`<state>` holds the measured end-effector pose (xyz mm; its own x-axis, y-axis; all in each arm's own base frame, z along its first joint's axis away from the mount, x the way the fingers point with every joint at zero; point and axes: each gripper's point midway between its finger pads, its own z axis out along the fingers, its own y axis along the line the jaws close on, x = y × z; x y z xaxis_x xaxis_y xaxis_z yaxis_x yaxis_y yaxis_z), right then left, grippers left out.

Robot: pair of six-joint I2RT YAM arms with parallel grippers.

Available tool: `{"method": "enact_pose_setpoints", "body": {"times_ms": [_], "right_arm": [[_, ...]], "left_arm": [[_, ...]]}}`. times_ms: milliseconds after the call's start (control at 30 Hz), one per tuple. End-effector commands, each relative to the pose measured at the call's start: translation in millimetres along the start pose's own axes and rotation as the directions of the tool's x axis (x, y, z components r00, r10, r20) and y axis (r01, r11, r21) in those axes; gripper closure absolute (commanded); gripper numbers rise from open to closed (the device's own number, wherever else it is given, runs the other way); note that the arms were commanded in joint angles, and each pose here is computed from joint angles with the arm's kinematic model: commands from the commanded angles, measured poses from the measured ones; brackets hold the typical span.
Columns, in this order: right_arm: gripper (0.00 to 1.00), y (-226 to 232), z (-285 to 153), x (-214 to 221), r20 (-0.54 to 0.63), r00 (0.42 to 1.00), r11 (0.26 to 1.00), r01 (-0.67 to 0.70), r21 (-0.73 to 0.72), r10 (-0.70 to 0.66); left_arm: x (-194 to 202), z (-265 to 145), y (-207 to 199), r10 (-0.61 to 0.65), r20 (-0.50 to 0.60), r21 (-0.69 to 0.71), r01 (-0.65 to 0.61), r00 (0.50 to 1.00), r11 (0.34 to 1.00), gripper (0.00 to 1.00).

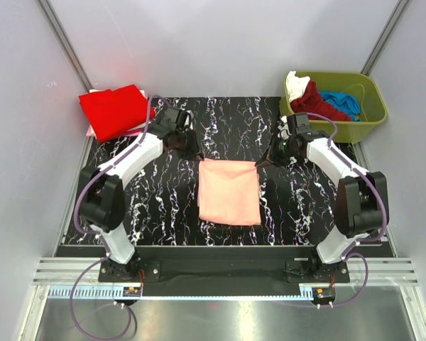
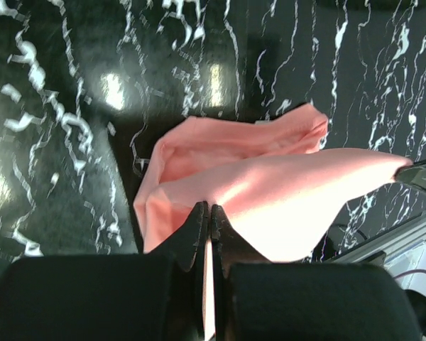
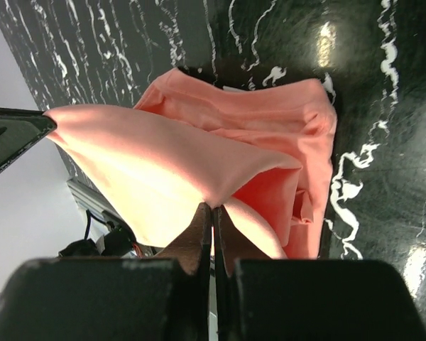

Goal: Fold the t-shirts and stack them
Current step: Fold the tshirt

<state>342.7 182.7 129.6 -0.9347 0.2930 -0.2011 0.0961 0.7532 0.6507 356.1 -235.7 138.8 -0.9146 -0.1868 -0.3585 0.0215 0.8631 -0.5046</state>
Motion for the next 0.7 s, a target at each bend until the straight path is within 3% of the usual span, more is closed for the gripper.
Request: {"method": "enact_pose_setpoints", "body": {"times_ms": [0,200,333,533,633,667], "right_arm": [[1.0,-0.3,1.7,-28.3,0.07,0.997,1.0,0.031,0.001,-0.031],[1.0,-27.1,20.2,-29.5,0.041,0.999,0.997,-0.015,0.074,0.012],[1.0,-57.6,23.4,-23.4,0.06,0.996,0.976,-0.076,0.204,0.065],[1.0,-82.4,24.3,-7.7,0.091,0.989,0.95,-0.141,0.277,0.12],[1.0,-94.0,27.7,-2.9,0.078,0.988,0.935,-0.152,0.321,0.133],[1.0,-99.1,31.2,-0.4,0.069,0.988,0.929,-0.155,0.337,0.14]], "left_arm": [[-26.2,1.5,-22.7,0.05,0.041,0.09,-0.053,0.998,0.994,1.0],[-28.1,30.8,-14.7,0.043,-0.01,0.09,-0.041,0.999,0.995,1.0],[-29.9,48.6,-18.2,0.058,-0.047,0.127,-0.052,0.997,0.991,1.0],[-30.6,76.1,-20.8,0.076,-0.094,0.174,-0.059,0.993,0.983,0.99],[-29.2,76.1,-22.4,0.088,-0.112,0.179,-0.067,0.99,0.982,0.89],[-30.3,72.8,-23.2,0.092,-0.108,0.181,-0.071,0.99,0.981,0.77]]}}
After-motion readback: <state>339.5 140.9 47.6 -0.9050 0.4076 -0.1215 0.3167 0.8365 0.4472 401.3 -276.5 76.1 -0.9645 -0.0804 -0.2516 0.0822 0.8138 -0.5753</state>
